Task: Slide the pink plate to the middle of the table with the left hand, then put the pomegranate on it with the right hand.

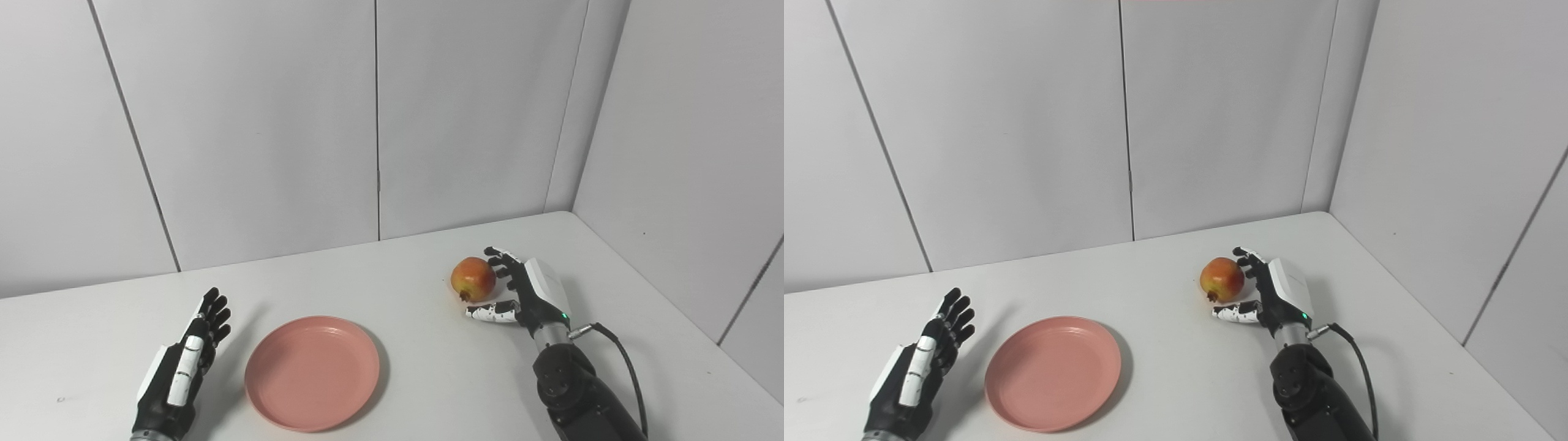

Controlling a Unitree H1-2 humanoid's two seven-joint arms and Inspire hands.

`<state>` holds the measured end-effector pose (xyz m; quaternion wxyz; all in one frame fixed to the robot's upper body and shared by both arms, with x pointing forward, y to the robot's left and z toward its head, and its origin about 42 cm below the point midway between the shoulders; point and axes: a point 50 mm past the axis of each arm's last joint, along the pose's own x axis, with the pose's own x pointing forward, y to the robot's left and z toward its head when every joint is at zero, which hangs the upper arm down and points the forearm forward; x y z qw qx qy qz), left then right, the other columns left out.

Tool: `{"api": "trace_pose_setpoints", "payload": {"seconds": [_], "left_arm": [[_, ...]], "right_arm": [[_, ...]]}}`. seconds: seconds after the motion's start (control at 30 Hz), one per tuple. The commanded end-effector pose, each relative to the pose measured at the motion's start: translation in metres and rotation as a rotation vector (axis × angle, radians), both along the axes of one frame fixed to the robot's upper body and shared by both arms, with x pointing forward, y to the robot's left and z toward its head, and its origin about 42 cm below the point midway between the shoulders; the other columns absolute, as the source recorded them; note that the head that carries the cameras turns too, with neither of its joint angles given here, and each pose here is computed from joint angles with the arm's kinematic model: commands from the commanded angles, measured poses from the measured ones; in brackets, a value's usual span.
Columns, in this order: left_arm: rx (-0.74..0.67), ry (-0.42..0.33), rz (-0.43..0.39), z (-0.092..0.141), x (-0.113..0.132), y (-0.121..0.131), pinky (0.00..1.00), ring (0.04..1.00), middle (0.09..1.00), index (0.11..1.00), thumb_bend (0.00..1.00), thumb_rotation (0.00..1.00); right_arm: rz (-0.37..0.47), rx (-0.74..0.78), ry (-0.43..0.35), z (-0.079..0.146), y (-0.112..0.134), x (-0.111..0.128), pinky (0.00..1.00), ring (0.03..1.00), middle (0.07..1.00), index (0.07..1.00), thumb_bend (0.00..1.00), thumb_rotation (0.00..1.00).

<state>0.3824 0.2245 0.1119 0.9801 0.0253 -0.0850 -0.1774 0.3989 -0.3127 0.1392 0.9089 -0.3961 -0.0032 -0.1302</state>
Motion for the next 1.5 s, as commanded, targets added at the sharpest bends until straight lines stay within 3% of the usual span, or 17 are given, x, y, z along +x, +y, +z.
{"api": "trace_pose_setpoints", "payload": {"seconds": [0.0,0.13,0.27,0.57,0.93,1.47], "left_arm": [[-0.013,0.041,0.007,-0.016,-0.011,0.003,0.98,0.990,1.000,1.000,0.61,1.00],[-0.019,0.044,0.006,-0.017,-0.010,0.002,0.99,0.991,1.000,1.000,0.61,1.00],[-0.022,0.041,0.004,-0.017,-0.010,0.002,0.98,0.988,1.000,1.000,0.61,1.00],[-0.021,0.052,0.007,-0.017,-0.010,0.000,0.98,0.989,1.000,1.000,0.61,1.00],[-0.016,0.049,0.012,-0.017,-0.012,-0.003,0.97,0.982,1.000,1.000,0.61,1.00],[-0.025,0.048,0.004,-0.019,-0.015,-0.008,0.97,0.980,0.998,1.000,0.61,1.00]], "right_arm": [[0.023,-0.008,-0.144,0.028,0.003,0.015,0.58,0.672,0.731,0.758,0.68,0.04],[-0.013,0.000,-0.183,0.024,0.007,0.018,0.53,0.620,0.691,0.724,0.67,0.06],[-0.020,-0.001,-0.199,0.021,0.010,0.021,0.56,0.653,0.705,0.744,0.70,0.14],[-0.020,-0.010,-0.209,0.020,0.012,0.025,0.62,0.710,0.755,0.784,0.76,0.21],[0.058,-0.026,-0.164,0.022,0.010,0.023,0.79,0.895,0.936,0.956,0.86,0.35],[0.145,-0.014,-0.100,0.029,0.023,0.024,0.79,0.912,0.966,0.987,0.92,0.42]]}}
